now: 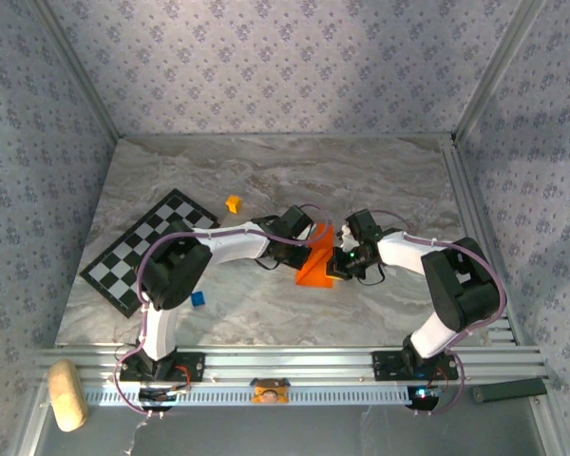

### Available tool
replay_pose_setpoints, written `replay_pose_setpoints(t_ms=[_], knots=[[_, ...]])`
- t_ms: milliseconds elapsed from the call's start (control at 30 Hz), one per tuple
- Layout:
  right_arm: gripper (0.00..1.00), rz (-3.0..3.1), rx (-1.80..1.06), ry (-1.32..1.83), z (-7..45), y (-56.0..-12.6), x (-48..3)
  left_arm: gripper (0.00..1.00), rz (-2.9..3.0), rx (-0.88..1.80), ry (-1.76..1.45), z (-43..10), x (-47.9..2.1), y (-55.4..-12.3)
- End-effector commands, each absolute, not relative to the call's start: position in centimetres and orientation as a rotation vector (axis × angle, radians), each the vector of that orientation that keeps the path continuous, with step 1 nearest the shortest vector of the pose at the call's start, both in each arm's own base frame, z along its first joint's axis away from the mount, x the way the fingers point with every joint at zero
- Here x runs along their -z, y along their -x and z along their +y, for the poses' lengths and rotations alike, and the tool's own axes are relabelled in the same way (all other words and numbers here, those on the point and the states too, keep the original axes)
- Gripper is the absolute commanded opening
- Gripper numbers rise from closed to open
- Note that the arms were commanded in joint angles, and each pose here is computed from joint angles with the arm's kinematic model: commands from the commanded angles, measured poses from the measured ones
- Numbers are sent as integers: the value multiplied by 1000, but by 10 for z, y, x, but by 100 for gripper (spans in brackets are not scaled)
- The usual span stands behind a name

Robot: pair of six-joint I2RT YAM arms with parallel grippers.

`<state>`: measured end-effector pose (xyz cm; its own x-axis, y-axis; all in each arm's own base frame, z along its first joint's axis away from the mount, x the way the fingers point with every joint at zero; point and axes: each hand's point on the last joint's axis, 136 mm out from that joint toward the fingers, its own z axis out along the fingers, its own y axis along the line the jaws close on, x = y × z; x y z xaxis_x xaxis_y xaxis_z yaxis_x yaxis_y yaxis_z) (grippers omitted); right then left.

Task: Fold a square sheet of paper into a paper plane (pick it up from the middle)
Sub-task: Fold the triangle a second time at the center of the table.

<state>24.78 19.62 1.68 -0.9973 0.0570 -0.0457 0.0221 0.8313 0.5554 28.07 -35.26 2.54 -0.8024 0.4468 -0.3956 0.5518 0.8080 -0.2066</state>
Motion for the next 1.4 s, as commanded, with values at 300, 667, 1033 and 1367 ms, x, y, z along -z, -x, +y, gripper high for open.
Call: replay_pose_setpoints(t_ms=[300, 667, 1033, 1367], knots=[[4, 3062, -745, -118, 175, -228, 9, 7, 2631, 476, -779, -357, -36, -284], [4, 3056, -755, -105, 176, -230, 7, 7, 2699, 452, -790, -353, -14, -276], [19, 2870, -889, -60, 183, -256, -45, 6, 2817, 406, -685, -345, -3, -260], [14, 2725, -1102, -251, 179, -258, -62, 6, 2866, 406, -505, -355, -5, -239]])
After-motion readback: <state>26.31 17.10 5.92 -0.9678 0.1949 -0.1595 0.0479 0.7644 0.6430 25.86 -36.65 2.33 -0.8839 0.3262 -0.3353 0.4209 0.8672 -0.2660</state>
